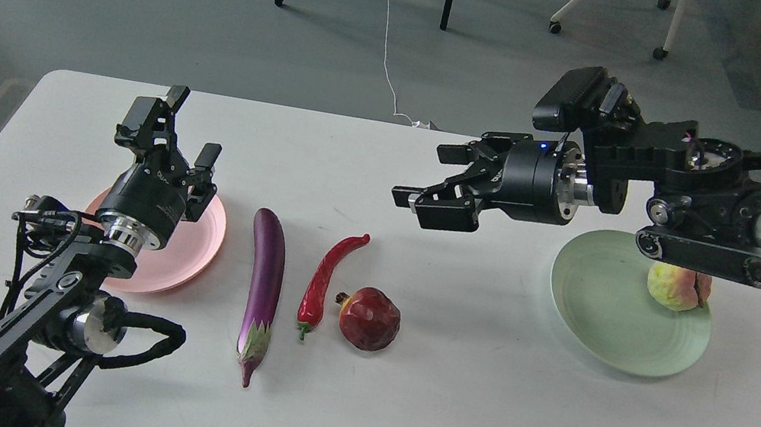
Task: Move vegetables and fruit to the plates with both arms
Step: 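Reach the right gripper down and grasp the red apple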
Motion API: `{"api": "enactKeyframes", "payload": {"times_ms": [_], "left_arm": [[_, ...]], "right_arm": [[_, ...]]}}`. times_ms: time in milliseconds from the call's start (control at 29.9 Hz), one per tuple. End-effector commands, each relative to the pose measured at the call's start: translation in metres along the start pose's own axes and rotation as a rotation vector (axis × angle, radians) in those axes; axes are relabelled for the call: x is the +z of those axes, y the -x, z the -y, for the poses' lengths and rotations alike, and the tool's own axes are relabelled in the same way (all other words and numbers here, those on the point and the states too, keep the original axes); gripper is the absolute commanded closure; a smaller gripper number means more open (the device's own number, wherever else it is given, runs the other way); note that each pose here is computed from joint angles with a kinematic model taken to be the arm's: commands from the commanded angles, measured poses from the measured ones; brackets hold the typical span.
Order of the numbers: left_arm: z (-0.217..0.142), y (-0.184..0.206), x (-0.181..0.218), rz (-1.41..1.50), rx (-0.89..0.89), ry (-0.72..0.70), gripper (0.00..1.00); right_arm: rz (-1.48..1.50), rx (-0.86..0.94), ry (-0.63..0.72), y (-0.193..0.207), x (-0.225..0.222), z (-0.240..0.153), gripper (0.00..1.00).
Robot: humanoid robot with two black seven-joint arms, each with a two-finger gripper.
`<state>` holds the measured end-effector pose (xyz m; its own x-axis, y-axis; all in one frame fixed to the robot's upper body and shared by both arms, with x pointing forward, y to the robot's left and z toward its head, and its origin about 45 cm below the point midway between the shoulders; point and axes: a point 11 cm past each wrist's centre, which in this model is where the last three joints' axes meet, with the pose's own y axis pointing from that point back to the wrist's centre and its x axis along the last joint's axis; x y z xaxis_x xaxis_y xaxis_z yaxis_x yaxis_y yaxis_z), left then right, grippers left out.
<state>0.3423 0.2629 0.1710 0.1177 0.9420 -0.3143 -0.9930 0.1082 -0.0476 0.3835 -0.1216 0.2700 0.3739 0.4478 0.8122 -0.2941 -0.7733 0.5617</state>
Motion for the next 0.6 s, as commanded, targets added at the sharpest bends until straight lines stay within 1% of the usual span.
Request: {"api": "enactKeyframes", "payload": {"times_ms": [0,100,301,569], "left_arm": [[0.000,0.000,0.000,-0.002,0.000,0.000,0.01],[-0.001,0.000,-0.001,0.000,0.001,-0.002,0.01],[-0.002,-0.001,-0.003,-0.002,0.005,-0.006,0.01],[-0.004,-0.002,-0.003,-0.003,0.010,-0.007,0.01]], "right_arm": [[-0.012,-0.063,-0.041,0.016,-0.014,0.019,0.04],[-0.009,-0.109,-0.076,0.034,-0.025,0.033,0.04],[0.024,-0.143,-0.114,0.057,-0.039,0.052,0.04],[0.024,-0.170,-0.103,0.076,-0.035,0.064,0.04]]}}
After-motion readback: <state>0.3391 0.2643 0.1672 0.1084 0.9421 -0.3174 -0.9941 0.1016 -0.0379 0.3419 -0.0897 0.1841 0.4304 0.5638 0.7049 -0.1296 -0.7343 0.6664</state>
